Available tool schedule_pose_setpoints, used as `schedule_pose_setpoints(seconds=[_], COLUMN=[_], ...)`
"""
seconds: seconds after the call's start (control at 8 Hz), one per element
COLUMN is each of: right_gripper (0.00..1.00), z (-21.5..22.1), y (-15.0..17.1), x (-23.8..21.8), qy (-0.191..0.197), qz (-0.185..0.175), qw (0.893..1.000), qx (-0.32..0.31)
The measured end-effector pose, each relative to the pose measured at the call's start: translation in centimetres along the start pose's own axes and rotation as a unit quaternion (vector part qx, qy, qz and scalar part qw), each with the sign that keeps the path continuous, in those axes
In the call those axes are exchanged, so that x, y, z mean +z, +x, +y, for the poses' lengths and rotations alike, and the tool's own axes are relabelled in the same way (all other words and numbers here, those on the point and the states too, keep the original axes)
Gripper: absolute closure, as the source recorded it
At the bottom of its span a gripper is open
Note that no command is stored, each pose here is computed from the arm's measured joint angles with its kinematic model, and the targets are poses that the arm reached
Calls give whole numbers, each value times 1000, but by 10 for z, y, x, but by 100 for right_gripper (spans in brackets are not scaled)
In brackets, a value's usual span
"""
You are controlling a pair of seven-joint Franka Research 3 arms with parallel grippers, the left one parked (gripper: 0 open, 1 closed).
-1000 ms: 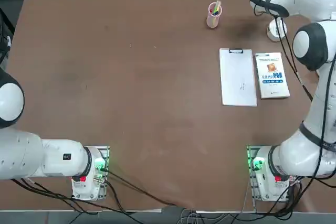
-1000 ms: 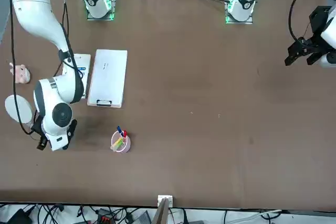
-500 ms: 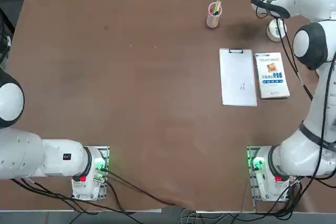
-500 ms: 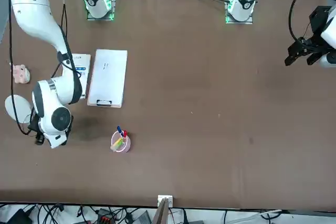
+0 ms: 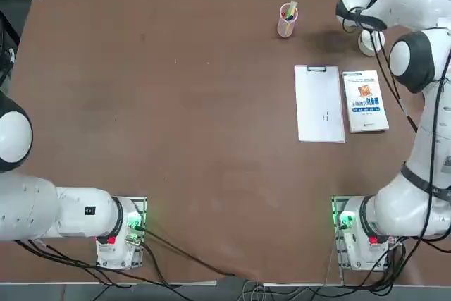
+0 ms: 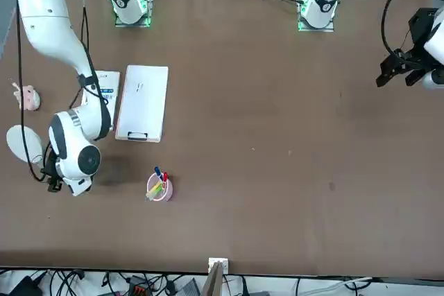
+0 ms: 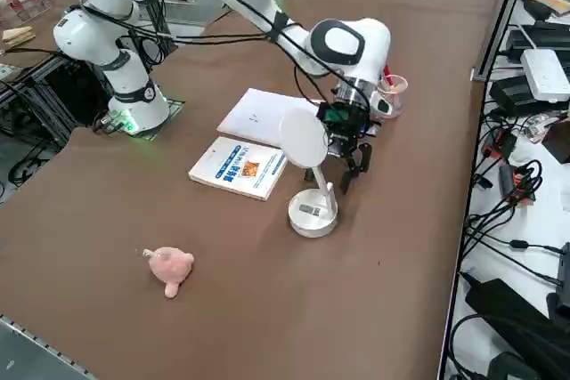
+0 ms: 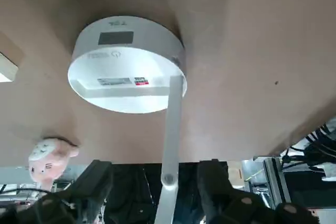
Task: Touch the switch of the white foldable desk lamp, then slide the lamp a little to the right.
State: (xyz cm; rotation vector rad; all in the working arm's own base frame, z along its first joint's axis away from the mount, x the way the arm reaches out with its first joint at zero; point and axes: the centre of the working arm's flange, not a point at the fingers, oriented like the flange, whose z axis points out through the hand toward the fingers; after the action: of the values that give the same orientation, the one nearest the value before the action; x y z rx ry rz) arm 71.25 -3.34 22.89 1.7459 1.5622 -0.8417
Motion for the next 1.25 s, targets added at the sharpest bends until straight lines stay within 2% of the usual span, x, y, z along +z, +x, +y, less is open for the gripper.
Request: schedule_pose_setpoints(seconds=[0.25,0.62,0.75,1.25], right_gripper=[19,79,85,85], z=[1,3,3,6], y=[-1,0,0,-3], x=[2,1,0,0], qy=[-8,-19,-20,-17], qz=[-12,-23,-23,-18], qw=[1000,1000,999,1000], qx=[-5,-10,-10,-3])
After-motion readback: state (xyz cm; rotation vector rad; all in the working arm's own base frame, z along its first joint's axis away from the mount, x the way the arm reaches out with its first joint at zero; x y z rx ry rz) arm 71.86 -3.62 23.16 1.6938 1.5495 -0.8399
